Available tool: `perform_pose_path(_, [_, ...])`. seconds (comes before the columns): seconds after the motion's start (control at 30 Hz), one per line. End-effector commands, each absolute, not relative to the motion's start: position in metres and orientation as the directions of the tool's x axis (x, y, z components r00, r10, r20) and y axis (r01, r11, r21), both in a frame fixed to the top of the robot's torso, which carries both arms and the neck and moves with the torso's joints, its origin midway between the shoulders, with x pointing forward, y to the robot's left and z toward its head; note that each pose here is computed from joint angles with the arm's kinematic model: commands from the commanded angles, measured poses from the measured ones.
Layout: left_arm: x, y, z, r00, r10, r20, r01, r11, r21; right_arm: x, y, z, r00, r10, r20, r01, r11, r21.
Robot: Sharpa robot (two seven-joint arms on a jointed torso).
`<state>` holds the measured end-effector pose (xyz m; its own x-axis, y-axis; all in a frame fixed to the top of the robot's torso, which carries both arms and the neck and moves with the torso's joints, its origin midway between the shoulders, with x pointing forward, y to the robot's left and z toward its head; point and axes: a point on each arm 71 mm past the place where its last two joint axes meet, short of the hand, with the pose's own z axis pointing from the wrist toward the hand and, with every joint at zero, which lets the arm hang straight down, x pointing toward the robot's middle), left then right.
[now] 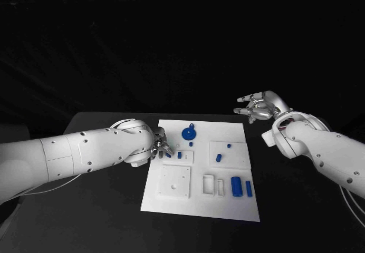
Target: Assemble the parts on the task board
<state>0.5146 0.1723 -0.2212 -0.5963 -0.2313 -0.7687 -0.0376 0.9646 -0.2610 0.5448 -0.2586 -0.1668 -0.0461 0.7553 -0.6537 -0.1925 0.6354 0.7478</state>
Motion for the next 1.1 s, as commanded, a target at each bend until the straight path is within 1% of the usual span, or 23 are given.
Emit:
perform_pose_path(0.03, [0.5123,0.1733,-0.226,-0.62,-0.204,-0.758,-0.033,0.971,-0.235,0.5446,-0.2573,-0.1669,-0.057,0.749,-0.66,-0.203,0.639,0.742])
perform_pose_path(0.6, [0.514,0.1708,-0.2264,-0.621,-0.202,-0.757,-0.032,0.972,-0.233,0.5446,-0.2568,-0.1669,-0.058,0.749,-0.66,-0.205,0.638,0.742])
perform_pose_path(1.1, [0.5114,0.1659,-0.2346,-0.639,-0.202,-0.743,-0.029,0.971,-0.239,0.5443,-0.2571,-0.1667,-0.059,0.748,-0.66,-0.205,0.638,0.742])
